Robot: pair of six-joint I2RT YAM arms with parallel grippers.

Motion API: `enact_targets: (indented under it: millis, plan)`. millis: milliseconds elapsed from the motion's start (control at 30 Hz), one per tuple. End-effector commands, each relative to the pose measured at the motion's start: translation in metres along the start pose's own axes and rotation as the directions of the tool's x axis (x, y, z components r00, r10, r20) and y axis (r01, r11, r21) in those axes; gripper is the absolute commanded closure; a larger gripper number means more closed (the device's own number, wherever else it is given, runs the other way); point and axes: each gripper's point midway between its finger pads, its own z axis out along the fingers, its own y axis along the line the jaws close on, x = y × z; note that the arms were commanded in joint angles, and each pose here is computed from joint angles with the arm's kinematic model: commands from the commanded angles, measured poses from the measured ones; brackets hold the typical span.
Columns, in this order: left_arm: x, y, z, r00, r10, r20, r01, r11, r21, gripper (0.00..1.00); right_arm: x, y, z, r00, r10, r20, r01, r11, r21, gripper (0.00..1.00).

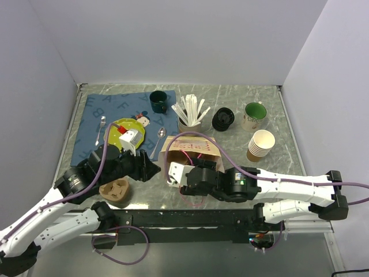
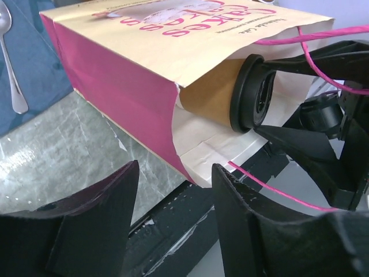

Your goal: Pack the takeout coffee

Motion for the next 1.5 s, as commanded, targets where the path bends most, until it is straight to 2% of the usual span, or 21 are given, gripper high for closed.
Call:
enact_targets:
  millis: [0,100,233,333,433,533,567,600,733,933,1100,1300,1467]
  plan:
    - [-0.009,-0.002,0.005,0.998,-0.049,0.039,0.050,0.999,-0.006,0.43,-0.009,-0.009,-0.004,0.998,0.050,0.035,-0.051,0.998,0.046,0.46]
    - [-0.007,0.002,0.010,0.998,-0.050,0.037,0.050,0.998,-0.024,0.45,-0.011,-0.009,-0.005,0.998,0.059,0.038,-0.061,0.997,0.043,0.46]
    - [-0.015,0.005,0.017,0.995,-0.048,0.093,0.052,0.998,-0.031,0.45,-0.011,-0.007,-0.004,0.997,0.069,0.031,-0.070,0.997,0.044,0.46]
    - [-0.017,-0.001,0.023,0.994,-0.050,0.096,0.051,0.999,0.000,0.49,-0.012,-0.007,-0.004,0.997,0.065,0.030,-0.066,0.997,0.046,0.46]
    - [-0.017,-0.003,0.028,0.995,-0.052,0.089,0.051,0.999,0.014,0.57,-0.013,-0.008,-0.004,0.998,0.053,0.032,-0.055,0.997,0.052,0.46]
    - [-0.017,-0.003,0.029,0.995,-0.040,0.097,0.038,0.999,0.022,0.81,-0.014,-0.012,-0.005,0.999,0.022,0.029,-0.024,0.998,0.066,0.46]
    - [-0.016,-0.003,0.029,0.995,-0.029,0.099,0.027,0.999,0.023,0.93,-0.016,-0.014,-0.005,0.999,0.014,0.035,-0.016,0.997,0.073,0.46]
    - [-0.015,-0.003,0.028,0.995,-0.024,0.099,0.022,0.999,0.028,0.99,-0.017,-0.018,-0.005,0.999,0.003,0.038,-0.007,0.996,0.093,0.46]
    - [-0.011,-0.004,0.028,0.995,-0.003,0.098,-0.002,0.999,0.048,0.99,-0.021,-0.038,-0.003,0.991,-0.116,0.061,0.106,0.983,0.151,0.46]
    - [-0.008,-0.005,0.026,0.993,0.033,0.115,-0.042,0.996,0.077,0.99,-0.017,-0.059,-0.006,0.981,-0.177,0.073,0.164,0.974,0.155,0.46]
    - [-0.008,-0.005,0.027,0.993,0.036,0.116,-0.045,0.996,0.074,0.99,-0.006,-0.056,0.001,0.968,-0.248,0.042,0.243,0.964,0.104,0.46]
    - [-0.008,-0.007,0.028,0.992,0.036,0.119,-0.047,0.995,0.091,0.99,-0.001,-0.050,0.014,0.923,-0.385,0.018,0.382,0.921,0.080,0.45]
    - [-0.010,-0.009,0.026,0.991,0.038,0.131,-0.051,0.994,0.100,0.99,-0.001,-0.047,0.025,0.906,-0.423,0.001,0.423,0.904,0.058,0.45]
